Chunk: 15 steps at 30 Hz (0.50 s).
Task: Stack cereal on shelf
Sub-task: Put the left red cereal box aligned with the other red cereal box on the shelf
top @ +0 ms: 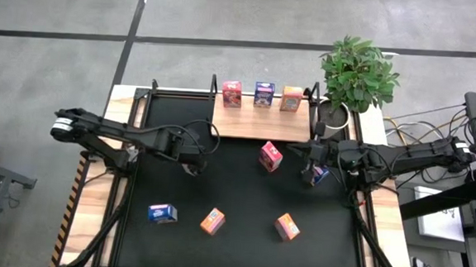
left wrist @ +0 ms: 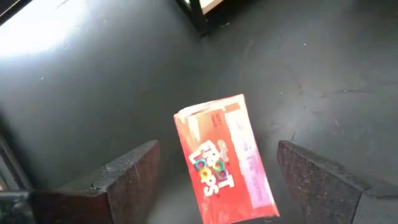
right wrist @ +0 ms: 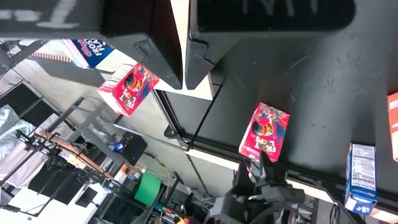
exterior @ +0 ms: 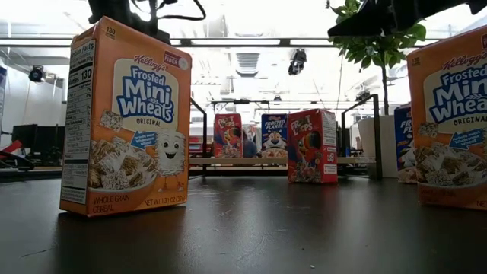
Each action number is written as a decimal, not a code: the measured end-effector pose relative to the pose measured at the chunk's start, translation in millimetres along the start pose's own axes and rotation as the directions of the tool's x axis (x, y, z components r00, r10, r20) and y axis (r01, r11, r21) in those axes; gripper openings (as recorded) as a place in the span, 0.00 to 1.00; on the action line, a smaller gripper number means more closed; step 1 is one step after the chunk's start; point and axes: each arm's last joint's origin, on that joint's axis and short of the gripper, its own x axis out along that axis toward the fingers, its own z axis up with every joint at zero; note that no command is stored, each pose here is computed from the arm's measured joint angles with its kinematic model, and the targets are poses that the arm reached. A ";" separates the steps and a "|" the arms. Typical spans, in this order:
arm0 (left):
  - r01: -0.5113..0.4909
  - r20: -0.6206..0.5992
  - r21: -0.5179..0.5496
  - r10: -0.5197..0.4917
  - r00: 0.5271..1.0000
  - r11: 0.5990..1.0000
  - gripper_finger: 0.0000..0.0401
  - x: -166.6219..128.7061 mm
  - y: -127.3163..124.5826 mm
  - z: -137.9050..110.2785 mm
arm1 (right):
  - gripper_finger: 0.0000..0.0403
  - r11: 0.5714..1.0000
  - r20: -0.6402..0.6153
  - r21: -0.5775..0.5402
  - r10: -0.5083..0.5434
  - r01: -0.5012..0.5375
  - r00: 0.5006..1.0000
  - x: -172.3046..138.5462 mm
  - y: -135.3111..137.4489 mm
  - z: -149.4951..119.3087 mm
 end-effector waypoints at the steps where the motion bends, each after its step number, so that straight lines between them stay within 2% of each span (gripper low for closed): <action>1: 0.004 0.003 0.008 -0.004 1.000 1.000 0.75 1.4 -0.5 -0.7 | 0.02 1.000 0.000 0.007 0.000 0.000 1.000 -0.1 0.0 0.0; 7: -0.018 -0.007 0.016 0.018 1.000 1.000 0.68 10.0 1.7 -6.5 | 0.02 0.999 -0.017 0.039 0.006 -0.005 1.000 0.7 1.0 -2.0; 15: -0.030 0.011 0.022 0.030 0.999 0.999 0.66 10.8 2.1 -6.5 | 0.02 0.998 -0.036 0.057 0.010 -0.008 0.999 2.3 3.6 -7.5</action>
